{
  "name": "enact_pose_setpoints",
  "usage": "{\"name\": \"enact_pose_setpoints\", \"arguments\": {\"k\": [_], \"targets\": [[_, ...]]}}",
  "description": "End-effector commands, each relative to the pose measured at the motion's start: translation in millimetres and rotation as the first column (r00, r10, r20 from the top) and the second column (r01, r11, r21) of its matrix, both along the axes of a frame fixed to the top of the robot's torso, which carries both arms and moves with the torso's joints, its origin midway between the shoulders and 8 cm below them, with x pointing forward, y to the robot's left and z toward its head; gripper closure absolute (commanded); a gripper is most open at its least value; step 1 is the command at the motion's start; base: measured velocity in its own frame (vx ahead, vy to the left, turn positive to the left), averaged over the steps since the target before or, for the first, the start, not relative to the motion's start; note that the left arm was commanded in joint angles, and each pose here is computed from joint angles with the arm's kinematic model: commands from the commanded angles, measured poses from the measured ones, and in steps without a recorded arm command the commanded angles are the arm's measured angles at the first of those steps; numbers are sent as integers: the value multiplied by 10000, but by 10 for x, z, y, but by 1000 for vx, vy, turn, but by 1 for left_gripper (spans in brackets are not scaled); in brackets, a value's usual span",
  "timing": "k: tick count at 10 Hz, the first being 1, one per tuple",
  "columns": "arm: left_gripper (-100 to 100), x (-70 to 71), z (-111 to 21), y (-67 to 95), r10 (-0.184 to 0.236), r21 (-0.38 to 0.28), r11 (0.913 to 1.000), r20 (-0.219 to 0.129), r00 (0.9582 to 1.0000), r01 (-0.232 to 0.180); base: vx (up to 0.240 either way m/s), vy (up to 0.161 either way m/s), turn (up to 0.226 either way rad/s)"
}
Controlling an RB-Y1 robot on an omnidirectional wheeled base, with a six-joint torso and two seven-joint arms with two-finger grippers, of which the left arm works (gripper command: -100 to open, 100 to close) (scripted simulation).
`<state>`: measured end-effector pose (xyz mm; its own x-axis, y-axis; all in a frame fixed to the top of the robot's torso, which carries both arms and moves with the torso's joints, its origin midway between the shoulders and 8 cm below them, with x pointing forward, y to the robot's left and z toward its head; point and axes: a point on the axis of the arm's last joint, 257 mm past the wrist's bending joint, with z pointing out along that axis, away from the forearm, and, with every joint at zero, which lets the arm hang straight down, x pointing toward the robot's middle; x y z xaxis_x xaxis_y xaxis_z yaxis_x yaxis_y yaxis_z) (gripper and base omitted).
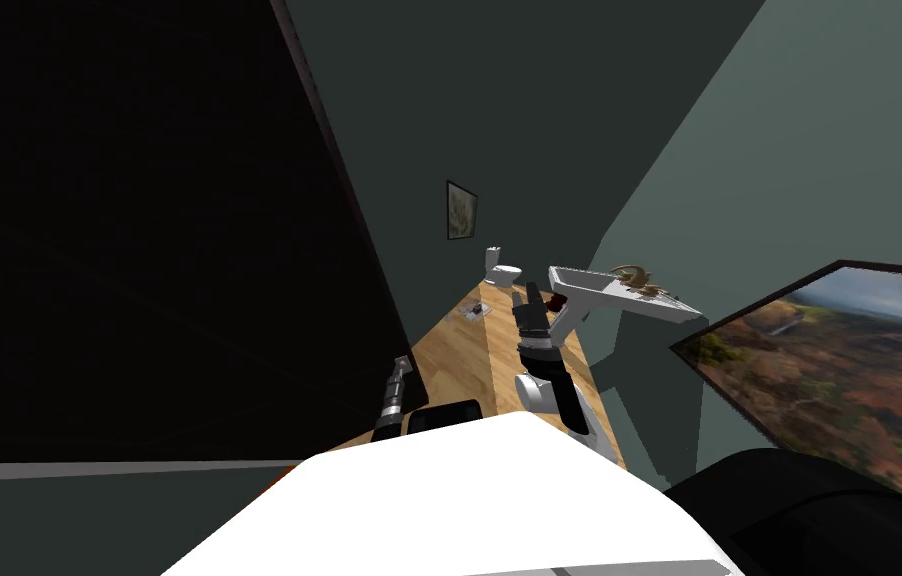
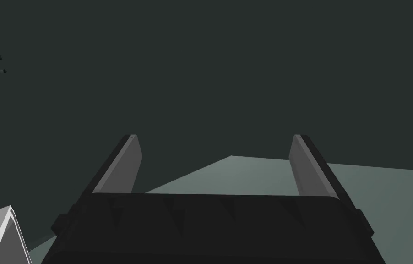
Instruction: Push the door open
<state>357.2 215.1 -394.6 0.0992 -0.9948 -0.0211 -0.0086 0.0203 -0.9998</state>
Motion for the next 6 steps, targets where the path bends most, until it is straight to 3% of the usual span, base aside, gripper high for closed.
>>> {"name": "enact_pose_setpoints", "arguments": {"k": [1, 2, 6], "targets": [[100, 1, 10, 15, 25, 7, 10000, 32, 10000, -25, 0, 0, 0], [100, -15, -7, 216, 201, 253, 9995, -22, 9998, -201, 101, -37, 69], [100, -30, 7, 521, 669, 452, 9967, 4, 9978, -668, 200, -76, 77]]}}
